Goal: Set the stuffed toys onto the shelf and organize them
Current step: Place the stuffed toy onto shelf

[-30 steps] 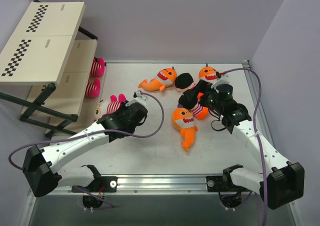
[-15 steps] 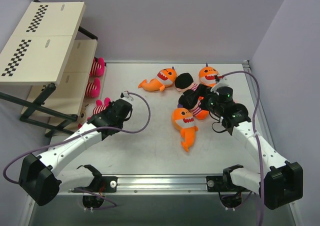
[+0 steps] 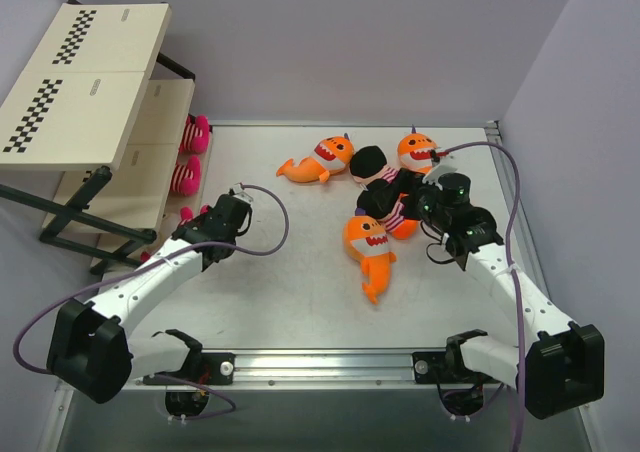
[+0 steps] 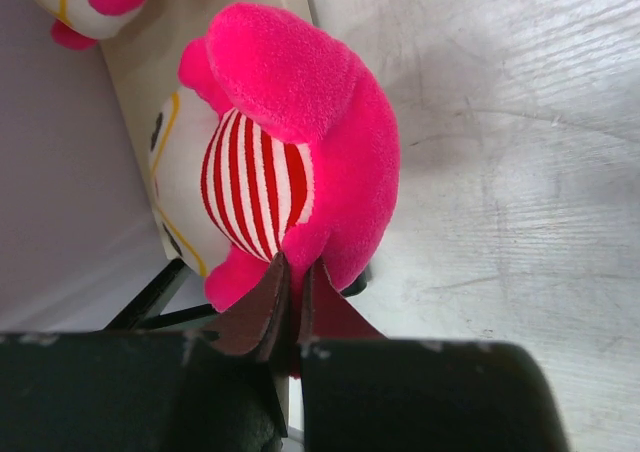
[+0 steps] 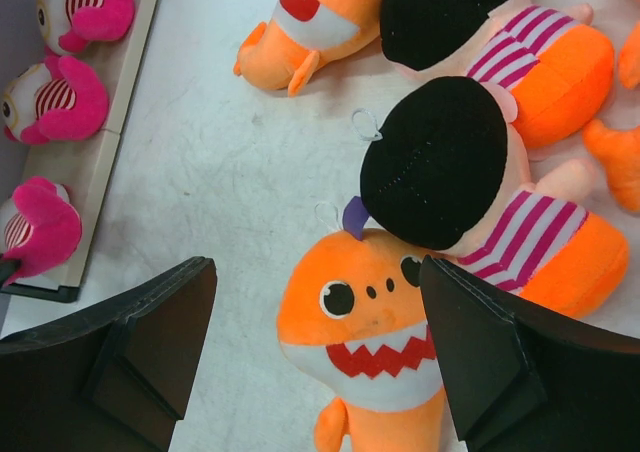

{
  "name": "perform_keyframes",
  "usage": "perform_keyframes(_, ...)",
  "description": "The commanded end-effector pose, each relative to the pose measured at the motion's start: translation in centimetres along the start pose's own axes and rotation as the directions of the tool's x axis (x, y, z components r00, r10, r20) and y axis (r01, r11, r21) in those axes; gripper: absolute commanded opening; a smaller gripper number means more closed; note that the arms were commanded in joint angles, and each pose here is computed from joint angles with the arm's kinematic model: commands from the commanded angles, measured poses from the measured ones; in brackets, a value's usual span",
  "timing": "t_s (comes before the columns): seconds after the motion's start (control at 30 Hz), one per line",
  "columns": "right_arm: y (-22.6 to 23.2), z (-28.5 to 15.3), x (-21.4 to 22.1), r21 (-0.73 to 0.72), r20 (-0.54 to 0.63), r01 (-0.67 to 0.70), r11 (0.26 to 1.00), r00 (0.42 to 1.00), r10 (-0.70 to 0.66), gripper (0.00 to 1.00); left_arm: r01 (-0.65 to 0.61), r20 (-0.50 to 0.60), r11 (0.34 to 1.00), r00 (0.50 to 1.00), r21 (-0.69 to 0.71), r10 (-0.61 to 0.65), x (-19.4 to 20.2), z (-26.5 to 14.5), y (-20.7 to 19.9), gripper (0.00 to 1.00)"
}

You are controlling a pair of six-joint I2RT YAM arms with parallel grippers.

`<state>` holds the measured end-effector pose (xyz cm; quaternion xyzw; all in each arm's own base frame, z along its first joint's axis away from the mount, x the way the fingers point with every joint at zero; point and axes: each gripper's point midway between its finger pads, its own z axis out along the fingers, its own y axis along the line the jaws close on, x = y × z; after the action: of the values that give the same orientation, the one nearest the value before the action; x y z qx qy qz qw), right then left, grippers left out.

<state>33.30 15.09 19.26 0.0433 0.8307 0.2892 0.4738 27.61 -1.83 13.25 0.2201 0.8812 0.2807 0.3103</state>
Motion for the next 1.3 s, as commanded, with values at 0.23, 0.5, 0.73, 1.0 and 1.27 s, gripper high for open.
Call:
perform_keyframes(0.23, 3.7, -0.6, -0.6, -0.056, 0.052, 0.158, 0.986, 0.987, -0.155, 0.85, -0.061, -0.121, 0.998, 0.991, -0.026, 0.058, 0.7, 2.9, 0.6, 0.03)
perform_keyframes(0.5, 5.7, -1.0, 0.2, -0.08, 0.034, 0.218, 0.973, 0.976, -0.216, 0.85, -0.075, -0.217, 0.994, 0.975, -0.082, 0.056, 2.0, 4.9, 2.3, 0.02)
perform_keyframes(0.73, 7.2, -1.0, 2.0, -0.113, 0.0, 0.25, 0.962, 0.968, -0.252, 0.85, -0.063, -0.234, 0.992, 0.972, -0.112, 0.035, 2.3, 5.0, 4.1, 0.03)
perform_keyframes(1.0, 8.2, -1.2, 2.5, -0.122, 0.002, 0.289, 0.95, 0.957, -0.291, 0.85, -0.049, -0.241, 0.989, 0.97, -0.141, 0.014, 2.0, 5.6, 5.7, 0.02)
perform_keyframes(1.27, 8.1, -1.2, 2.8, -0.119, -0.003, 0.293, 0.949, 0.955, -0.296, 0.85, -0.066, -0.222, 0.987, 0.974, -0.143, 0.033, 1.2, 7.1, 6.4, 0.03)
